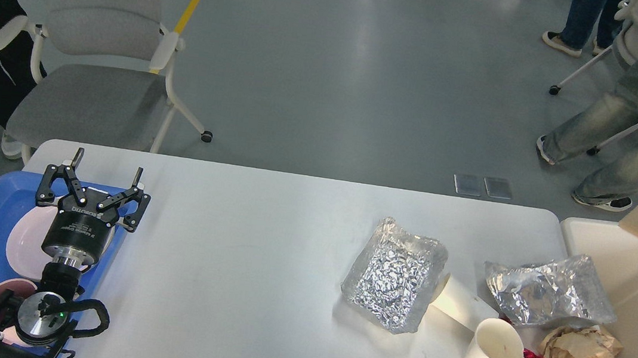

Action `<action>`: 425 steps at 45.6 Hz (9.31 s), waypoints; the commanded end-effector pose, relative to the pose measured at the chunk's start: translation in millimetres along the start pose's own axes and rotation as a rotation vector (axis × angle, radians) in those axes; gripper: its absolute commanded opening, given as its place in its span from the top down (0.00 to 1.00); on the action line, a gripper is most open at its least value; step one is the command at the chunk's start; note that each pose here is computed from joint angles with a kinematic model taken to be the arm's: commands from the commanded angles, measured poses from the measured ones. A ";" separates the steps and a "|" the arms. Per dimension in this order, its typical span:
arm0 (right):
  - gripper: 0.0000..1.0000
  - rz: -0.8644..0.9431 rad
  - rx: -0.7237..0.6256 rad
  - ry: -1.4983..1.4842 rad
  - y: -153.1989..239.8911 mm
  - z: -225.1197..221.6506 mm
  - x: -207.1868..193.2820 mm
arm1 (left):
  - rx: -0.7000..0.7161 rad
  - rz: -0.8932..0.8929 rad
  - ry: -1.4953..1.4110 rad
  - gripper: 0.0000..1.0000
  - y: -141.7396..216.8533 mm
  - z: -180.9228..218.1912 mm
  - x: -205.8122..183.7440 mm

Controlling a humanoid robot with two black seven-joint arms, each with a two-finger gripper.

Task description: Tidy desktop

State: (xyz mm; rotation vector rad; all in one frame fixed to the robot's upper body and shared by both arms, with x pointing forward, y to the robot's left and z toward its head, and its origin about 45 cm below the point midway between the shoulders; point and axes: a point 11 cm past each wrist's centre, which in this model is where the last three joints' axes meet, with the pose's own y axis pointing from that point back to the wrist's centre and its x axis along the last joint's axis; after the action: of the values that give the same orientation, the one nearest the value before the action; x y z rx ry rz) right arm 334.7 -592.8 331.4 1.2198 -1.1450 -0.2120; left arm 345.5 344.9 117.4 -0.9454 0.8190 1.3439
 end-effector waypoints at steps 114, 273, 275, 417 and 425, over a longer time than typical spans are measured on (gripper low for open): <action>0.00 -0.399 0.183 0.681 163.1 -201.5 -101.8 | -0.002 -0.001 0.001 0.04 -0.4 0.2 -0.4; 1.00 -0.719 -0.012 -0.270 -17.4 -258.4 -439.5 | 0.001 -0.001 0.001 0.04 -0.4 -0.7 -0.5; 1.00 -0.712 -0.006 -0.250 -9.1 -261.8 -430.1 | 0.000 -0.002 0.003 0.04 -0.4 -0.6 -0.6; 0.00 0.239 -0.196 -0.072 -188.4 120.6 -217.8 | -0.001 -0.001 0.001 0.04 -0.4 0.1 -0.4; 0.00 0.299 -0.190 -0.101 -167.5 114.2 -143.8 | -0.001 -0.001 0.001 0.04 -0.4 0.1 -0.4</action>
State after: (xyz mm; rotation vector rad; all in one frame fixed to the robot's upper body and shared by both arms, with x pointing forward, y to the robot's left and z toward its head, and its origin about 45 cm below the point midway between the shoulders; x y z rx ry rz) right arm 230.8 -614.0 65.3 0.8769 -1.3230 -0.1641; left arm 345.9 344.8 117.8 -0.9468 0.8188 1.3428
